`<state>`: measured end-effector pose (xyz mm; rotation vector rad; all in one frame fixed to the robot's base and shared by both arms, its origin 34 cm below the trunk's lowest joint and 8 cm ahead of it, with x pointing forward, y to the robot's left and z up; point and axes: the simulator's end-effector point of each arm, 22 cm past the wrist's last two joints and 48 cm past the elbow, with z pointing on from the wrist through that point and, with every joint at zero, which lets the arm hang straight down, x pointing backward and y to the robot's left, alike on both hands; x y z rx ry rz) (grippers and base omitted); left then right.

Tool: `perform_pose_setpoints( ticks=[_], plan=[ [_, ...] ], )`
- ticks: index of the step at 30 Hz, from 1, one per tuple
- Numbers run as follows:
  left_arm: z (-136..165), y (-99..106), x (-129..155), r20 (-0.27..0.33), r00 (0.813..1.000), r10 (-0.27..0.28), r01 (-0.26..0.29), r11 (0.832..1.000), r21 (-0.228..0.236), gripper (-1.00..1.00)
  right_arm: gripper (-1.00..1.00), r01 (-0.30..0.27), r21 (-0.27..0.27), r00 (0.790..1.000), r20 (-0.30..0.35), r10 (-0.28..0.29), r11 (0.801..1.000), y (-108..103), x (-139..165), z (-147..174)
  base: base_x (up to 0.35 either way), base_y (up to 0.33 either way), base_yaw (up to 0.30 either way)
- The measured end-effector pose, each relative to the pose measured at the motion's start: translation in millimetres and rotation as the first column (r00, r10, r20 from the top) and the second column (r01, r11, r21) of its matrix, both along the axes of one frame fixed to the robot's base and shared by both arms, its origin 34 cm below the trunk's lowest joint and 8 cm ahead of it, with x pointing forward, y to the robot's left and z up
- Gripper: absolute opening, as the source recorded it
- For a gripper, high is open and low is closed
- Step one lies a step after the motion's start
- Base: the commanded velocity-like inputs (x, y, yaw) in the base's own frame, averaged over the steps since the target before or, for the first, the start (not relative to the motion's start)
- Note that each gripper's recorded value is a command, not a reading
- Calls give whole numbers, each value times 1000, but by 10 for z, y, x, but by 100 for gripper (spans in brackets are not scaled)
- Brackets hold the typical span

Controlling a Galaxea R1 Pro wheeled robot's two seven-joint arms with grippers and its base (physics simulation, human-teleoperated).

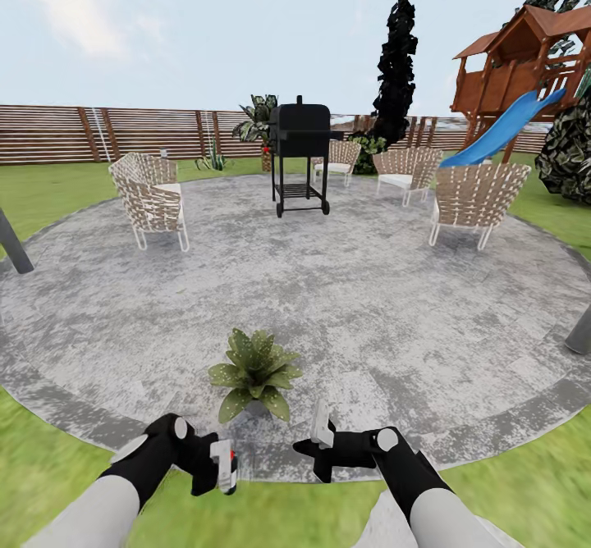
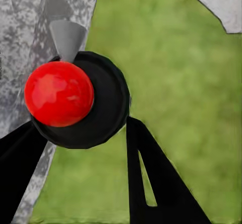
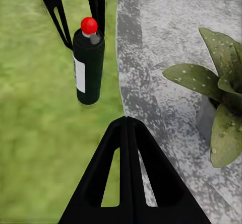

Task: Pick up the pesticide atomizer in the garden and spray insectifuge to fully cover both potted plants in the garden.

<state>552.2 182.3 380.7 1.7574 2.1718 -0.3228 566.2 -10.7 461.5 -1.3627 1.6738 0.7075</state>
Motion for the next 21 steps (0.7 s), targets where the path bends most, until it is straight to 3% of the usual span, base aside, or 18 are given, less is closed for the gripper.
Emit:
perform_pose_setpoints(
  ticks=[1,2,5,8,11,13,16,17,18,19,20,21],
  plan=[
    [-28,158,-4,-1,1000,14,-14,1000,20,-100,-100,0,-1,1000,0,0,1000,-8,1,-3,0,0,0],
    [-53,272,-11,-3,1000,27,-27,999,33,-100,100,2,-3,1000,0,-2,1000,-18,4,-7,0,0,0],
    [-221,655,-60,7,996,92,-92,992,85,-100,100,7,-8,1000,1,-7,1000,-67,17,-20,0,0,0],
    [-402,799,-80,46,983,175,-179,979,100,-100,100,20,-17,1000,1,-20,1000,-161,38,-48,0,0,0],
    [-559,837,-87,81,941,329,-334,941,55,-100,100,105,-33,994,27,-104,994,-334,183,-114,0,0,0],
    [-588,838,-47,86,890,448,-450,893,-2,-100,100,214,-56,976,37,-213,975,-557,286,-283,0,0,0],
    [-530,878,133,98,783,615,-607,789,-98,-100,100,377,-82,926,58,-374,922,-792,389,-513,0,0,0],
    [-515,917,187,101,730,676,-664,737,-130,-100,100,444,-91,895,77,-438,891,-897,435,-585,0,0,0],
    [-528,947,187,100,693,714,-699,700,-147,-100,100,491,-96,870,90,-484,866,-979,468,-625,0,0,0],
    [-555,1000,171,97,634,767,-749,640,-169,-100,100,564,-95,825,106,-555,820,-1114,521,-668,0,0,0],
    [-567,1044,167,97,589,802,-781,596,-187,-100,100,615,-91,788,115,-605,783,-1220,560,-684,0,0,0],
    [-576,1111,162,102,525,845,-817,534,-218,-100,100,687,-86,726,122,-676,722,-1436,596,-717,0,0,0]
  ],
)
